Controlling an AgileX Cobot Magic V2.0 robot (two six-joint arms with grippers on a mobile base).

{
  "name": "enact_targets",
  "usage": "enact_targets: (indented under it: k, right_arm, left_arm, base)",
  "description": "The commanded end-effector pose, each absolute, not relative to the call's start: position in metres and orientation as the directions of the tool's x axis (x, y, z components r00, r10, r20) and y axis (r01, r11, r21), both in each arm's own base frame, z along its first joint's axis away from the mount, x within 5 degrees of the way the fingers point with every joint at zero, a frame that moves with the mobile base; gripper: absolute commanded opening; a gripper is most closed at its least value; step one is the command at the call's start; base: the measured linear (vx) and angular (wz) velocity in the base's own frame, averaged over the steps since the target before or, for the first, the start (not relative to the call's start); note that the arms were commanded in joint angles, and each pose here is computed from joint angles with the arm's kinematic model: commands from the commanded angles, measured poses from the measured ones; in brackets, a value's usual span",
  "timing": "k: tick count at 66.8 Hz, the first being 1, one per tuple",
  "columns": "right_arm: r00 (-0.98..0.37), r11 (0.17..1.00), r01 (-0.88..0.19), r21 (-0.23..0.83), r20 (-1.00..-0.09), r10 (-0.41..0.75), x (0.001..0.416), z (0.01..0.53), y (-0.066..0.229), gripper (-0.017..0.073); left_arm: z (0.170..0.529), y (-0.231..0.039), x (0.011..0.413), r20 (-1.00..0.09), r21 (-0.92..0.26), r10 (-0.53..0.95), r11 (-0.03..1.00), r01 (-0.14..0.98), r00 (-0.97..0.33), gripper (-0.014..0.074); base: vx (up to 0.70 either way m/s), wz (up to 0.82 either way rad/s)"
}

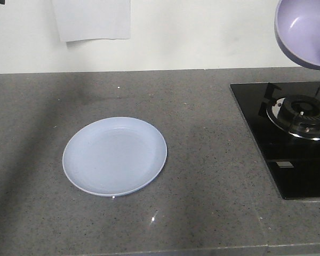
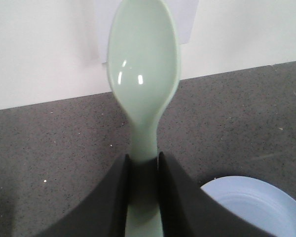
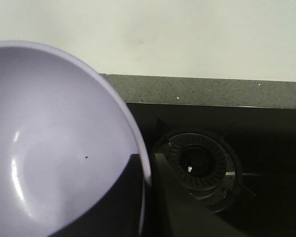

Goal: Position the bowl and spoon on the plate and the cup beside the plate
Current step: 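Approach the plate while holding the spoon and bowl aloft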

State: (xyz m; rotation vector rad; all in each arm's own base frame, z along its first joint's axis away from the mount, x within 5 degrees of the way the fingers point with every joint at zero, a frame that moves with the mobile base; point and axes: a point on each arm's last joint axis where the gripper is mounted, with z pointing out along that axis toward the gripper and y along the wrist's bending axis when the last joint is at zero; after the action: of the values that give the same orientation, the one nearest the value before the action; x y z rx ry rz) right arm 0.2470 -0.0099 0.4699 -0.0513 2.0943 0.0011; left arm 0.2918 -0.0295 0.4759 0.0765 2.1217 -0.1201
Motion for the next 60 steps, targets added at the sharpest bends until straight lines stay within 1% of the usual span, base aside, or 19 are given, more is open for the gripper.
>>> enact_targets:
  k: [1, 60]
  right_arm:
    - [-0.384, 0.999, -0.025, -0.034, -0.922, -0.041, 0.2392, 0.4906, -0.0107, -0.0010]
    - [-0.386, 0.999, -0.025, -0.034, -0.922, -0.041, 0.2401, 0.4900, -0.0107, -0.0010]
  left_arm:
    - [0.4973, -0.0309, 0.2825, -0.907, -0.068, -0.014, 0.991, 0.113, -0.421, 0.0003]
    - [0.4973, -0.0309, 0.2825, -0.907, -0.068, -0.014, 0.991, 0.113, -0.421, 0.0003]
  base:
    - [0.01, 0.02]
    - [0.01, 0.00]
